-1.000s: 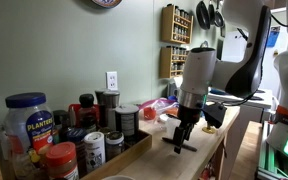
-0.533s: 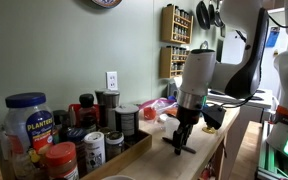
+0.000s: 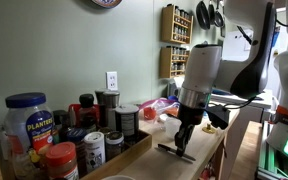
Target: Put the pen and marker on the clear bowl
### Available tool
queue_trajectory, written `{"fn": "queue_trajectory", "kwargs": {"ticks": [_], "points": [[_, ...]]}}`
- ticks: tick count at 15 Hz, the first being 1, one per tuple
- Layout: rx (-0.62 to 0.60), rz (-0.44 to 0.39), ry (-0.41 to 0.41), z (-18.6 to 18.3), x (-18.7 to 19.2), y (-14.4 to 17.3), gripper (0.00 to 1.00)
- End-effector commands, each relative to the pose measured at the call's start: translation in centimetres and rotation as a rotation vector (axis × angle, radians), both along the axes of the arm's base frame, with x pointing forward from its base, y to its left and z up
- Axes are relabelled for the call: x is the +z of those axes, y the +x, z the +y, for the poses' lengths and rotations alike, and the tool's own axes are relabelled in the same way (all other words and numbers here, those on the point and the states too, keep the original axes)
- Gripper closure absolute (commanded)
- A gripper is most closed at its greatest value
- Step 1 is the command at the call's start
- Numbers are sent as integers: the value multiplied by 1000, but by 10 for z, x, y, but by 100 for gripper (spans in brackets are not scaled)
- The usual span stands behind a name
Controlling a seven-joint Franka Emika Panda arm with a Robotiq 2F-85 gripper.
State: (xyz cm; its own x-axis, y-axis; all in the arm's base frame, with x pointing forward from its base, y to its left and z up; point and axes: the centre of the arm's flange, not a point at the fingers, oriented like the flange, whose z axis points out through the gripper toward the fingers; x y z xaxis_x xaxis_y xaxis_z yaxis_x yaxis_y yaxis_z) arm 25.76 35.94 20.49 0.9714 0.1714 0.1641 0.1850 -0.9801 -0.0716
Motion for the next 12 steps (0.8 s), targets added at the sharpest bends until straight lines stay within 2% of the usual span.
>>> {"fn": "queue_trajectory", "kwargs": {"ticks": [1,5,10,11,12], "points": [[14,12,17,3,34,-13,97],[-3,-37,6,-1,69,-18,97],[-43,-97,-46,-21,97,-5,97],[-38,-79,-19,1,76,-1,86],[-42,-90,-26,-3,82,1,86]]}}
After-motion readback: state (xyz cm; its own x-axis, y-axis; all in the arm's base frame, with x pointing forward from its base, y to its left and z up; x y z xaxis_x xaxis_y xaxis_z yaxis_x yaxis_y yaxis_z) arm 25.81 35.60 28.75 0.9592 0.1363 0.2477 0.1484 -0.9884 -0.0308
